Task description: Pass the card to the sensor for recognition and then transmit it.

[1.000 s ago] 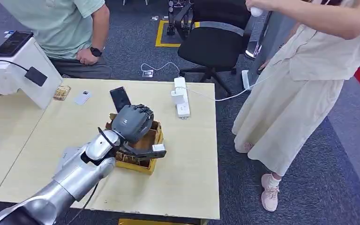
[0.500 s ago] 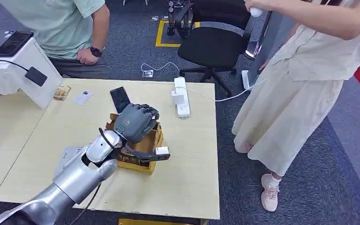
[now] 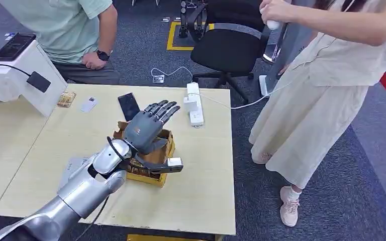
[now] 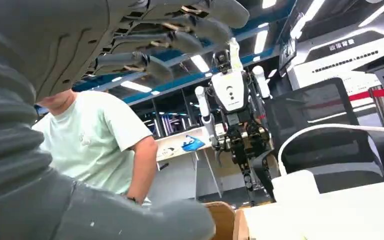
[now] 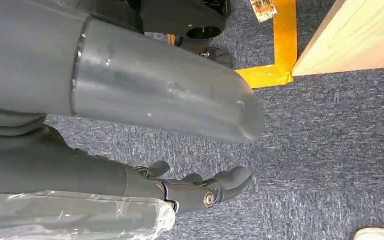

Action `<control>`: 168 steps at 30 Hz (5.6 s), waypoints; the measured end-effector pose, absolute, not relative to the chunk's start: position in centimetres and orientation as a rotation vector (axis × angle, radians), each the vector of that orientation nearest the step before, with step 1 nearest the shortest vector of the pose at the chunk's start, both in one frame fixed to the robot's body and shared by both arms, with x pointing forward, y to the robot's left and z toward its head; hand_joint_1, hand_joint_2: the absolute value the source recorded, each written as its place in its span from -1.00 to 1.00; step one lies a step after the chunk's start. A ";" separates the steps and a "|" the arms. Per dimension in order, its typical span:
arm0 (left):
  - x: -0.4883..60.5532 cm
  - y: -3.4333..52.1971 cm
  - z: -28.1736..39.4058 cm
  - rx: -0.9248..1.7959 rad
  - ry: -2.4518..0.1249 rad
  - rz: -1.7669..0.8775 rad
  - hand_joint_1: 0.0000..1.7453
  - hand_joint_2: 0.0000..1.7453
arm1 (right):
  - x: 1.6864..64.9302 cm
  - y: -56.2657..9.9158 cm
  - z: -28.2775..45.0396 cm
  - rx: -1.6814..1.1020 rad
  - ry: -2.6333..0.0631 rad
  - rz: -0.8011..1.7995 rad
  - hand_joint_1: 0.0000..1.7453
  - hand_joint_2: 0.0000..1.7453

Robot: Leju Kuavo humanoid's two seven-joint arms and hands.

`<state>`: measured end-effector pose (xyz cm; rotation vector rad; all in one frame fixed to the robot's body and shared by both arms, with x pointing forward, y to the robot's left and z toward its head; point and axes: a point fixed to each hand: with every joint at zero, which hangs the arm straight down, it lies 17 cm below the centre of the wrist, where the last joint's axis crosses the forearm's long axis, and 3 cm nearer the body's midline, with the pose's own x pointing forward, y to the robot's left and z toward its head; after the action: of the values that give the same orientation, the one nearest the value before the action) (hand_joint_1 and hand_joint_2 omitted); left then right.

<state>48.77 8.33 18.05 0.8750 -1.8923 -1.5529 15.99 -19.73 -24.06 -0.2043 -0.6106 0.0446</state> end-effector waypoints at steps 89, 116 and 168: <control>49.2 12.3 12.6 0.847 -1.734 -1.637 1.00 1.00 | 15.3 -20.0 -24.2 -0.207 -0.605 0.044 -1.00 -1.00; 49.5 13.1 11.6 0.799 -1.663 -1.676 -1.00 1.00 | 15.1 -20.3 -24.4 -0.220 -0.591 0.066 -1.00 -1.00; 48.7 20.7 14.7 0.997 -1.664 -1.648 -1.00 1.00 | 13.9 -22.3 -25.0 -0.277 -0.543 0.073 -1.00 -1.00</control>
<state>48.71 20.71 14.74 0.9972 -1.6641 -1.6483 13.86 -22.29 -24.99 -0.2772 -0.5435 0.0726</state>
